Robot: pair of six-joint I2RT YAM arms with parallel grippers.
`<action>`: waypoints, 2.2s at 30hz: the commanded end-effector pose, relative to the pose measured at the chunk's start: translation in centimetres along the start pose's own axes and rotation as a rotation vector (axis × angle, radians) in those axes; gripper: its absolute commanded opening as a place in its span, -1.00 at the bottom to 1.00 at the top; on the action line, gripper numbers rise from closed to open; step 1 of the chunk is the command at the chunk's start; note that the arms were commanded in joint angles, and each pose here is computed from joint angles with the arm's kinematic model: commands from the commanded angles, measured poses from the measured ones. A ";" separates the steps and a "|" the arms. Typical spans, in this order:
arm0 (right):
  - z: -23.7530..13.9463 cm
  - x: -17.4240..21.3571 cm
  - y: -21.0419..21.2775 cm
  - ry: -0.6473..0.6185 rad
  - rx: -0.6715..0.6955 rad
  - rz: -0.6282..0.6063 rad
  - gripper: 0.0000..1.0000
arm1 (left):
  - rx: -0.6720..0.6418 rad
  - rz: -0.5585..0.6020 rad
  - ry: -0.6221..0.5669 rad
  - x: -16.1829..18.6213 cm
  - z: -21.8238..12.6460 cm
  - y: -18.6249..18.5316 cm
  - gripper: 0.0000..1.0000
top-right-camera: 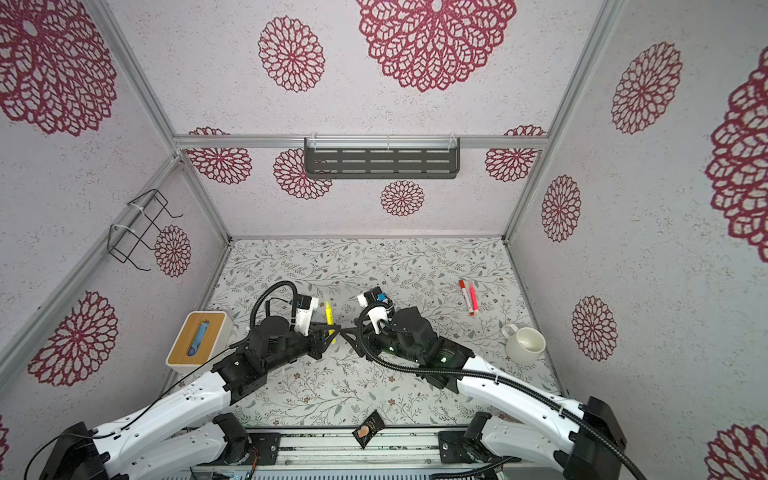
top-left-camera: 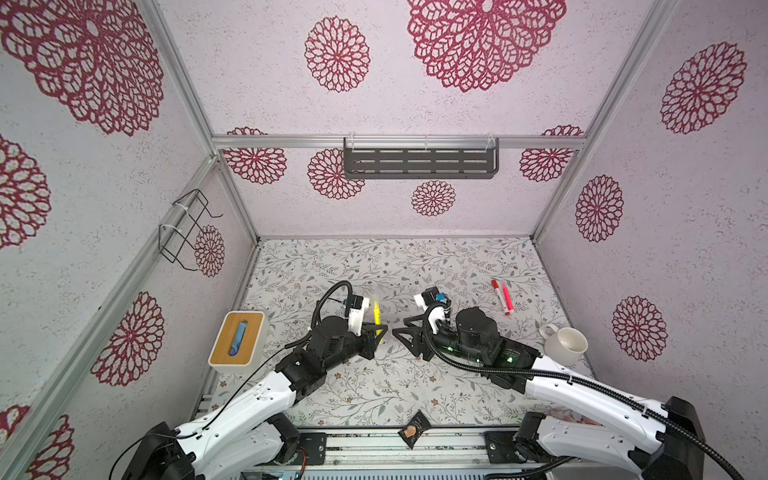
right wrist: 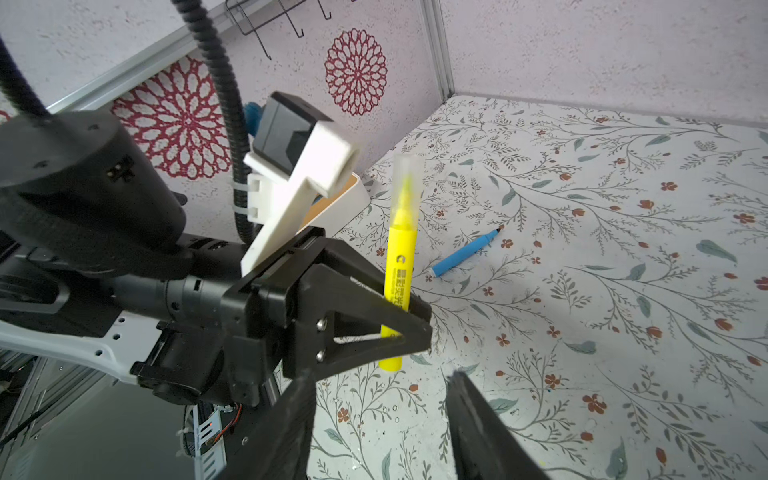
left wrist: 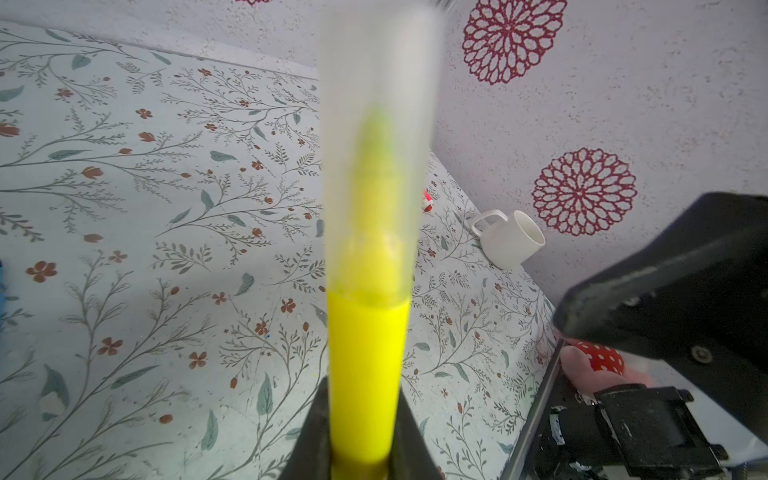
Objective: Insert the pens into the pen caps
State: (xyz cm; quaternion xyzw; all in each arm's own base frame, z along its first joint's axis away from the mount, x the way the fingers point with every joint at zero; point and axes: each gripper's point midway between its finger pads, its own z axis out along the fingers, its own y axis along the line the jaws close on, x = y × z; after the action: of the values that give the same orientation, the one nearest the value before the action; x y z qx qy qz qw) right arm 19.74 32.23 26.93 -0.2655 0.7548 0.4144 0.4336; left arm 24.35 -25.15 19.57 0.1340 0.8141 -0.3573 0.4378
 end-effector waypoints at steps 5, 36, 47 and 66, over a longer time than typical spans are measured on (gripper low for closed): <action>-0.1 -1.8 -0.1 -0.046 0.007 -0.017 0.07 | 0.041 0.056 -0.073 -1.7 0.0 -2.4 -1.00; 1.6 -2.7 -0.2 -0.039 -0.044 0.003 -0.21 | 0.155 0.115 -0.085 -1.8 0.9 -6.2 -1.00; 2.1 -2.2 -0.4 -0.022 -0.050 0.014 -0.48 | 0.173 0.121 -0.091 -1.9 1.0 -6.6 -1.00; 1.7 -2.0 -0.8 -0.028 -0.034 0.036 -0.92 | 0.182 0.107 -0.078 -1.3 0.9 -6.7 -0.68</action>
State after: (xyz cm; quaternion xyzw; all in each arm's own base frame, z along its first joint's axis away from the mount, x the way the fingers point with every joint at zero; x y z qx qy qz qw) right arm 21.83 33.55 25.94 -0.2670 0.7595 0.4231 0.4157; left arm 22.52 -29.58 21.37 0.1957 0.7747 -0.3882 0.4592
